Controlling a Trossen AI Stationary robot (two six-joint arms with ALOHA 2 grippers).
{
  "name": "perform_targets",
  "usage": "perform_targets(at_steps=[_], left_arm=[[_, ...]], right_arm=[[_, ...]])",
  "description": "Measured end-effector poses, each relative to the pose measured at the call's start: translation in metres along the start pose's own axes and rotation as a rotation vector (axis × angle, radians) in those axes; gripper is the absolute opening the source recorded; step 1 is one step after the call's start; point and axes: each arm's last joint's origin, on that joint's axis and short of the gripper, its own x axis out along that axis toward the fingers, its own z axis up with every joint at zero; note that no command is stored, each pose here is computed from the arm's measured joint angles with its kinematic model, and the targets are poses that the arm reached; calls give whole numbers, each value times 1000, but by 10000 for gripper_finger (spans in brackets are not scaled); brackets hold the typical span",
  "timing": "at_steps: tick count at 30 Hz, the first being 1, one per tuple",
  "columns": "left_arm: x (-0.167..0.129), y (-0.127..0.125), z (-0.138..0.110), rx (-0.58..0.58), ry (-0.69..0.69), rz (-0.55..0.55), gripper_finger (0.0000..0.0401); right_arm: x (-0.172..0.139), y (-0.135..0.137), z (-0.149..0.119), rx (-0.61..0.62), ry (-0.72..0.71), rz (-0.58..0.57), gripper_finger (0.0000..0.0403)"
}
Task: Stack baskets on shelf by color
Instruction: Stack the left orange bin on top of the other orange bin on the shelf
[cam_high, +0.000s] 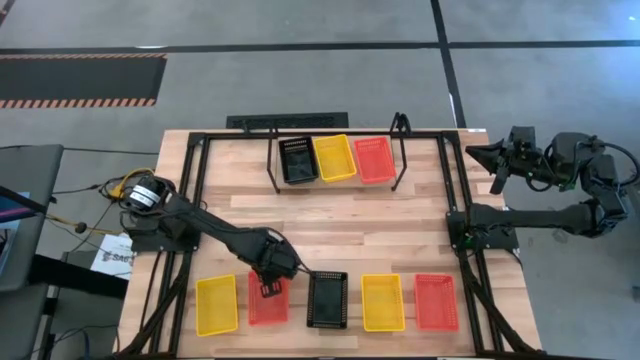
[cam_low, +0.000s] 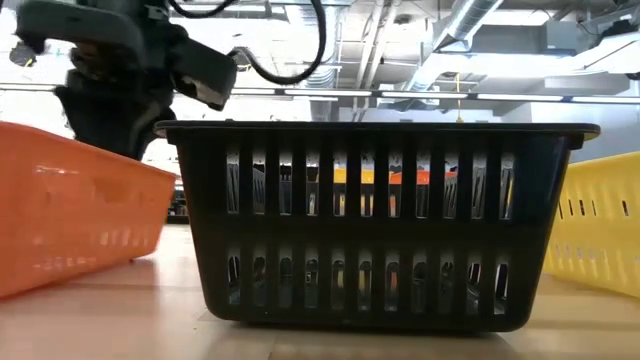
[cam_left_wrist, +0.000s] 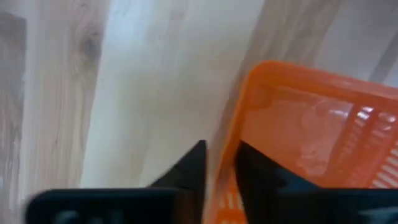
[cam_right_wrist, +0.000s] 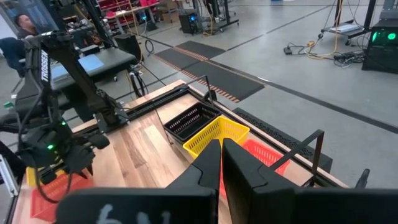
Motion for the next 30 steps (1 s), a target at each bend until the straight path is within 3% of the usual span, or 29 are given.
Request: perform_targets(at_steps=[3, 10, 15, 22, 30], left_arm=[[0, 5, 5, -33, 3, -11, 11], [-3, 19, 21, -90, -64, 0, 2], [-22, 24, 39, -107, -164, 22, 1], [-93, 33, 49, -138, -346, 125, 0], [-185, 45, 62, -217, -743, 310, 0]], right_arm=[[0, 0, 0, 0, 0, 0, 38], [0, 0, 0, 0, 0, -1, 38], [0, 0, 0, 0, -1, 0, 38], [0, 0, 1, 3, -9, 2, 38], [14, 11, 15, -33, -74, 73, 38]])
